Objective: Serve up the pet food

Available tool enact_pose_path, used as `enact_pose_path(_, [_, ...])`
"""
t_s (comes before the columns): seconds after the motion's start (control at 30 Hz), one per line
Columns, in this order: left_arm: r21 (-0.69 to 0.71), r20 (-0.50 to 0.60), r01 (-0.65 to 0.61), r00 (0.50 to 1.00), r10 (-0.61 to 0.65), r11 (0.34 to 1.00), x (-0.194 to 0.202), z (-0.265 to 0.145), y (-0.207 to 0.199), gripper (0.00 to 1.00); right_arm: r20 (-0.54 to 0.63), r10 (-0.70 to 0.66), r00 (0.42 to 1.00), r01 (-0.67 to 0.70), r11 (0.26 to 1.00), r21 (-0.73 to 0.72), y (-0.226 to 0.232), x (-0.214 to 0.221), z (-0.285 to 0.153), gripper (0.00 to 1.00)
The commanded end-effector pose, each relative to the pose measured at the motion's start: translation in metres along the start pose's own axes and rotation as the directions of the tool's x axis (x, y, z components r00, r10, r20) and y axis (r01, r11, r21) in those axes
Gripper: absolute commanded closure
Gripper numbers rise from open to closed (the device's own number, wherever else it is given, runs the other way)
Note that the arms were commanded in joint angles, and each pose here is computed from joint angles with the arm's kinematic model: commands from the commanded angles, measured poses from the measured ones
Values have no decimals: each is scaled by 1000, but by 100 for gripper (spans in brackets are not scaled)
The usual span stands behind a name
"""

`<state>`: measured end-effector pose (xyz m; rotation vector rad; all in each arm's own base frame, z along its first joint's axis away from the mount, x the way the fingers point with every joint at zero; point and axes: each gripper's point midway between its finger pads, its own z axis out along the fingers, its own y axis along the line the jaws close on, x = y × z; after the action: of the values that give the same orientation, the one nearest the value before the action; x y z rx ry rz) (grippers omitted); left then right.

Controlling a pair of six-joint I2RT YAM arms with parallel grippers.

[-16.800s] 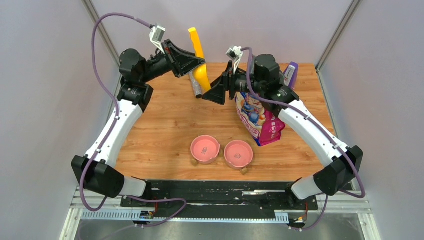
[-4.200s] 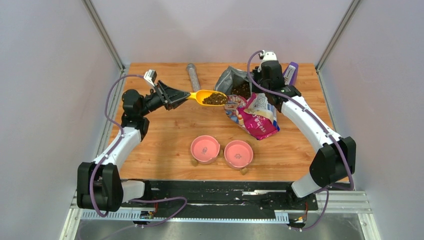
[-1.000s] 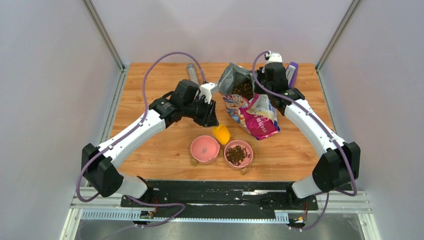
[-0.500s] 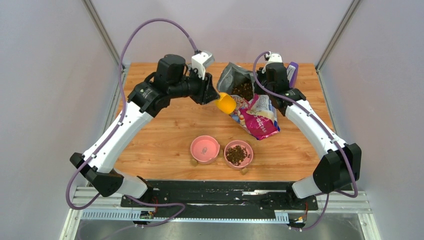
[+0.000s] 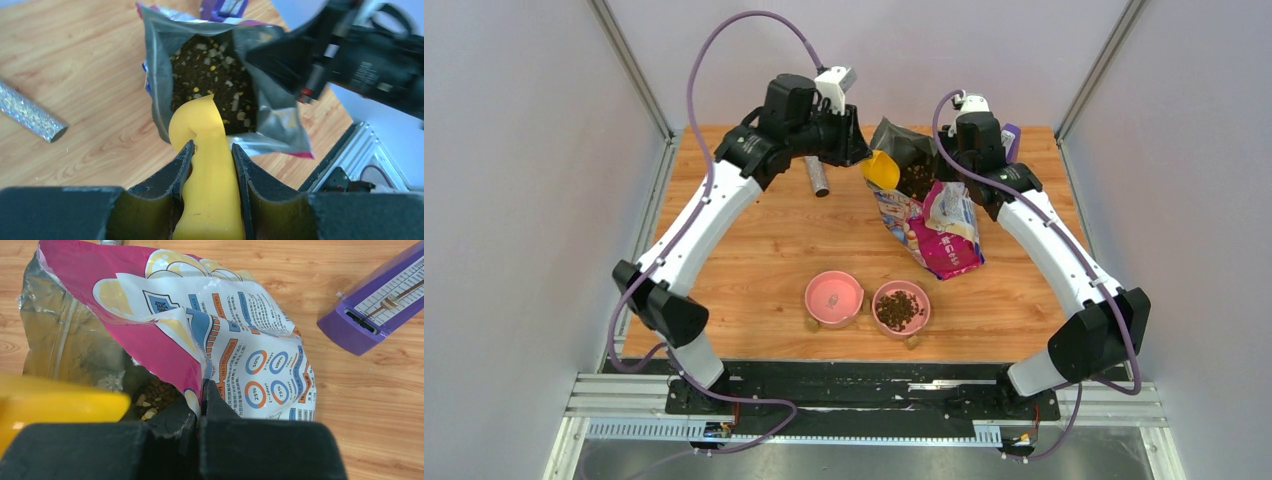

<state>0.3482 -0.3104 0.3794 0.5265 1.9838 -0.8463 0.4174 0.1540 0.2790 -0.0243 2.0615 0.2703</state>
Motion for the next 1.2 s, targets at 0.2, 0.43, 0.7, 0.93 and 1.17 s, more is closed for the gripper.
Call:
enact_pose_path(0.2, [-22,38,146,989,-145,989,-6,55,18,100,21,6,1000,-5,998,-55,32,-17,-13,100])
enact_pose_path(0.43, [3,-68,209,976,-209,978,41,100,33,100,-9,10,1000,-11,1000,-28,28,-2,-7,100])
enact_pose_path(0.7, [-18,-91,320,943,-321,947,73,140,50,100,-45,38,998,-39,999,-16,25,18,0,100])
enact_pose_path(0.93, [104,-192,419,898,-395,902,102,166,35,100,-48,51,998,-52,998,-20,27,19,2,100])
enact_pose_path(1.17, [231,-244,514,853,-462,826,97,163,17,100,-44,43,998,-43,999,-2,22,19,3,100])
